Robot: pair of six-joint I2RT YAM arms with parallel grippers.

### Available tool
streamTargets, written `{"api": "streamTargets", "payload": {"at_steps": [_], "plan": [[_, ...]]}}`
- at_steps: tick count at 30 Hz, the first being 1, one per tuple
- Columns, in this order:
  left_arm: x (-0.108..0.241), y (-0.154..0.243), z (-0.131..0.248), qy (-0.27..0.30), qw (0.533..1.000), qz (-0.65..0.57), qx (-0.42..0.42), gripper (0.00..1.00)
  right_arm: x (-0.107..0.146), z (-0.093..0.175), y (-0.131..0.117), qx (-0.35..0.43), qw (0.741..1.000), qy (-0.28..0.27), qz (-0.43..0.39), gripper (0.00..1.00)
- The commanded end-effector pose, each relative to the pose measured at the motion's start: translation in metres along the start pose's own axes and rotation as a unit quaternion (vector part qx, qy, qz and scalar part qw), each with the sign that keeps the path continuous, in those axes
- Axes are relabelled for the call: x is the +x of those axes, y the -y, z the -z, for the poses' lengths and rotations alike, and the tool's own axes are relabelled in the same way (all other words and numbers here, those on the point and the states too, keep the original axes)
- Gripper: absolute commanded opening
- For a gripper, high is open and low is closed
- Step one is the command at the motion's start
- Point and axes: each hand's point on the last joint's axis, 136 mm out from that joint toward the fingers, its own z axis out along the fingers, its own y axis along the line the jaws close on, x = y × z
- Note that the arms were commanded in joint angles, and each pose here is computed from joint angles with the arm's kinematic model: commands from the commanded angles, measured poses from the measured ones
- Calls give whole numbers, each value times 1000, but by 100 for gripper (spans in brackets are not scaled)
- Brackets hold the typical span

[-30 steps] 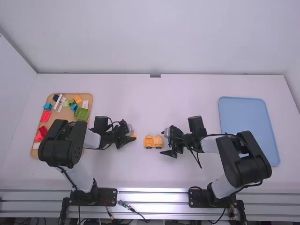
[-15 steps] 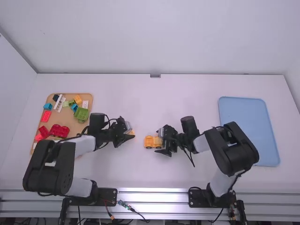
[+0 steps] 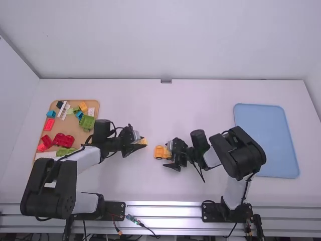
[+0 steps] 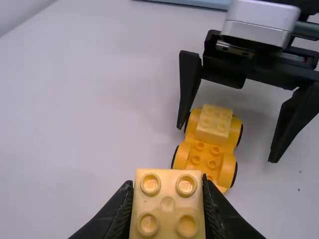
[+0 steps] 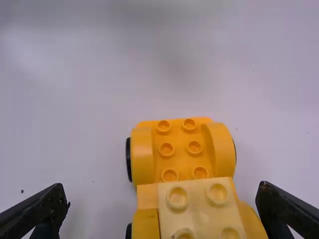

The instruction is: Assemble lego blocks to make yellow taxi

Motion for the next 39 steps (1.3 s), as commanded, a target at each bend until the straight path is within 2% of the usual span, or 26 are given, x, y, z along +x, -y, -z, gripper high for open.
{"api": "streamTargets", "payload": {"at_steps": [1, 5, 10, 15, 18, 21, 22, 25, 28, 30, 32, 33, 39], "plan": [[-3, 12, -5, 13, 999, 0, 29, 2, 8, 2, -7, 6, 1000, -7, -8, 99], [-1, 20, -13, 7, 999, -12, 44, 2, 10, 4, 2, 26, 999, -12, -17, 99], [0, 24, -22, -13, 999, -31, 42, 2, 1, -1, 10, 15, 1000, 7, -9, 99], [-1, 26, -24, -12, 998, -34, 45, 2, 11, -13, 17, 3, 999, 7, -33, 100], [0, 26, -24, -15, 998, -32, 45, 2, 14, -17, 17, -6, 999, 12, -40, 96], [1, 26, -24, -16, 998, -33, 45, 2, 10, -16, 12, -17, 999, 23, -27, 81], [0, 26, -24, -15, 998, -33, 46, 2, 10, -16, 12, -17, 999, 24, -27, 81], [0, 30, -25, -15, 997, -48, 53, 2, 9, -16, 8, -22, 999, 28, -25, 72], [3, 35, -30, -16, 996, -59, 67, 2, 11, -15, 4, -31, 999, 28, -12, 71], [8, 36, -34, -23, 995, -57, 73, 2, 10, -16, 1, -41, 999, 30, -7, 66], [12, 38, -40, -26, 995, -51, 83, 2, 12, -17, 2, -46, 999, 24, -10, 38], [12, 38, -44, -22, 994, -51, 90, 2, 13, -18, 2, -49, 999, 21, -8, 27], [21, 41, -60, -28, 991, -52, 121, 2, 15, -21, 4, -68, 998, 11, -12, 26]]}}
